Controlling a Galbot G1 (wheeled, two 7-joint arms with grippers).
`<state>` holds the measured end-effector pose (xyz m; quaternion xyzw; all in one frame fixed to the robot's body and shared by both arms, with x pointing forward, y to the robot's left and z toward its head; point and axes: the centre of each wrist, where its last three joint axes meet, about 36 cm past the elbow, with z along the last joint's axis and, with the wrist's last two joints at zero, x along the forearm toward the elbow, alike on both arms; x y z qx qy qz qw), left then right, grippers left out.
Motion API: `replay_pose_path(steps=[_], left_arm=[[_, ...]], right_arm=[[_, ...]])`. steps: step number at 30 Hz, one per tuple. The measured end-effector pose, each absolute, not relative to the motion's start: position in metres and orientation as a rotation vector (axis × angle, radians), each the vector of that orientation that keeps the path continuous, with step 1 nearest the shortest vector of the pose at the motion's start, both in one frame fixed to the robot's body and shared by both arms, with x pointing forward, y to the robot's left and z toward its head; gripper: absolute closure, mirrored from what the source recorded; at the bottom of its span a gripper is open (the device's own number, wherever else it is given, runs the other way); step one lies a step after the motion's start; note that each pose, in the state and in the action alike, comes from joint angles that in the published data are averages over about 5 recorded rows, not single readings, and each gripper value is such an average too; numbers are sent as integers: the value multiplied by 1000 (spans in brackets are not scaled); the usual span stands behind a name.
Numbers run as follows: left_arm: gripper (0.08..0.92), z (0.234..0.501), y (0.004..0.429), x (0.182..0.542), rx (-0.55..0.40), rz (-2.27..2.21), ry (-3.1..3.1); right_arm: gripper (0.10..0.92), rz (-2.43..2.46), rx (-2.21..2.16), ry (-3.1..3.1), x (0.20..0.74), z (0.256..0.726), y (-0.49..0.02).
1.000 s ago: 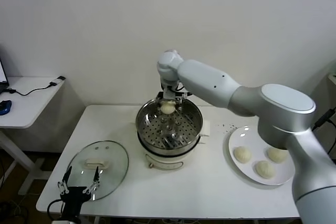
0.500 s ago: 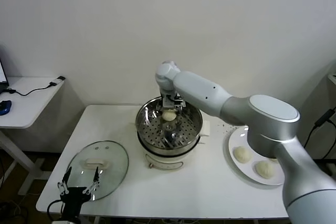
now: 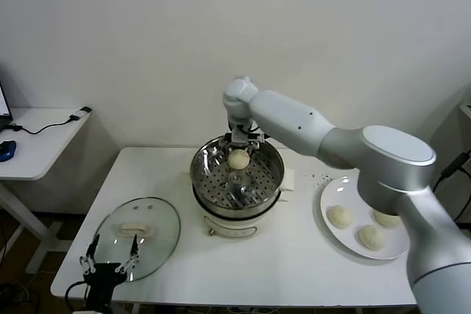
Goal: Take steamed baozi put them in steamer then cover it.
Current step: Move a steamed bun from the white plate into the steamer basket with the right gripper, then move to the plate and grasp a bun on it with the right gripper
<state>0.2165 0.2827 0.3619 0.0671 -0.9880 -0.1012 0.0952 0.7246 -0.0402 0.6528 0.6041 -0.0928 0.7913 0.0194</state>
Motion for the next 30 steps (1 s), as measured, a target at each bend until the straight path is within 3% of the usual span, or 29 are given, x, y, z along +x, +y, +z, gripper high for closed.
replay_pose_path(steps=[7,13,22,30], left_arm=[[177,366,279,217,192,-297,-2938],[177,368,276,218,182,-289,-2947],[177,368,275,217,179,-287,-2946],[177,369,276,214,185,-291,-2941]], right_arm=[[200,2302,1766,-725,719,696,-125],[200,2005,1561,-1144,700,697,-213],[200,1522,1340,-1432,663,645,-327],[200,1269,1306,-1436,638,574,-373]])
